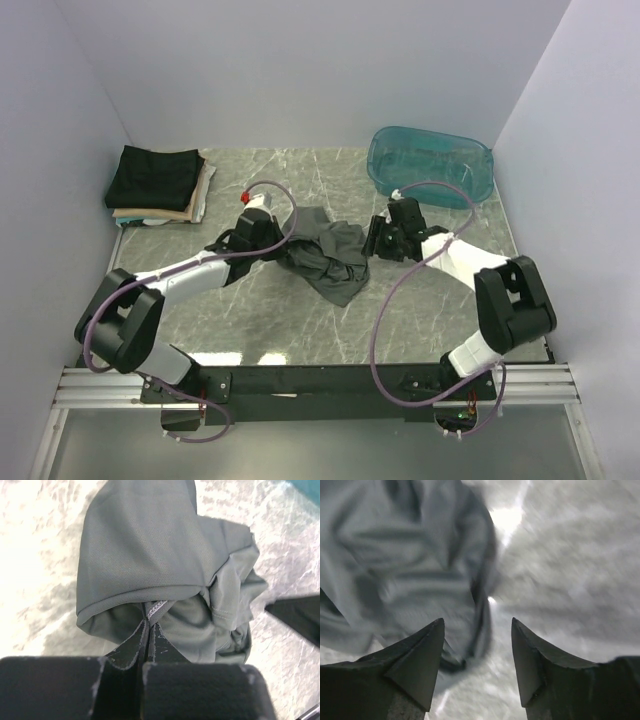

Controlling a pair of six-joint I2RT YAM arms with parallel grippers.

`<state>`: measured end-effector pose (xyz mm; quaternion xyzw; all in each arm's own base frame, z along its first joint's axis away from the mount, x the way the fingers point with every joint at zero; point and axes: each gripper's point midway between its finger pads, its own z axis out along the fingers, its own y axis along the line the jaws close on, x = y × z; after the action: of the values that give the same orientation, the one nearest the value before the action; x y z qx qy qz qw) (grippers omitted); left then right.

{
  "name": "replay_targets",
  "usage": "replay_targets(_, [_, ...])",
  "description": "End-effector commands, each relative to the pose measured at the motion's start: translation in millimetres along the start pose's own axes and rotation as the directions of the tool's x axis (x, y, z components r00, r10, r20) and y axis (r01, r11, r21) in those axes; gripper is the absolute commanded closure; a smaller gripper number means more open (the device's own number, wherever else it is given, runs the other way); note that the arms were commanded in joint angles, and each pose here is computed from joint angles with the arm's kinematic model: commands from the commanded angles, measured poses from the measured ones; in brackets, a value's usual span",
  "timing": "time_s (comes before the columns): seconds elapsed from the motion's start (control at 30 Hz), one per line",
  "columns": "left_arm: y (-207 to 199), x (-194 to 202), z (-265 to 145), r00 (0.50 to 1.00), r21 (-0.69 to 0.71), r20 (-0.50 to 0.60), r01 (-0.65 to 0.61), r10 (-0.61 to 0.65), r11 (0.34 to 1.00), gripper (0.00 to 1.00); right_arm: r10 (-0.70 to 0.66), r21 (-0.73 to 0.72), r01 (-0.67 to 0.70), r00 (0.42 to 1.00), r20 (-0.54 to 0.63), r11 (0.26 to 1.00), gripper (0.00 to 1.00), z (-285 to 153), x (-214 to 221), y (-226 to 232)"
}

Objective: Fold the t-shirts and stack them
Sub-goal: Flatten the tshirt out

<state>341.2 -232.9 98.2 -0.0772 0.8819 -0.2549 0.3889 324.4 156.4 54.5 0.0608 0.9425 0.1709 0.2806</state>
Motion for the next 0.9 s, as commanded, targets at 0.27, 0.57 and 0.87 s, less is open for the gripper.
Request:
replay_targets(0.27, [4, 1, -12, 1.0, -0.003, 0.029, 0.01, -0.01, 1.0, 0.99, 0.031, -0.115, -0.026, 0.999, 0.039, 0.993, 0.4, 33, -42, 40])
replay_targets(0.57, [7, 0, -11, 0.999, -0.02, 0.034, 0.013, -0.013, 1.0, 0.99, 0.025, -0.145, -0.02, 0.999, 0.03, 0.989, 1.0, 32, -40, 50])
replay_targets(0.87, [19, -49, -52, 0.98, -0.16, 0.201, 0.038, -0.005, 0.986, 0.99, -0.01, -0.102, 0.041, 0.957, 0.29, 0.994, 1.0, -60, -100, 57])
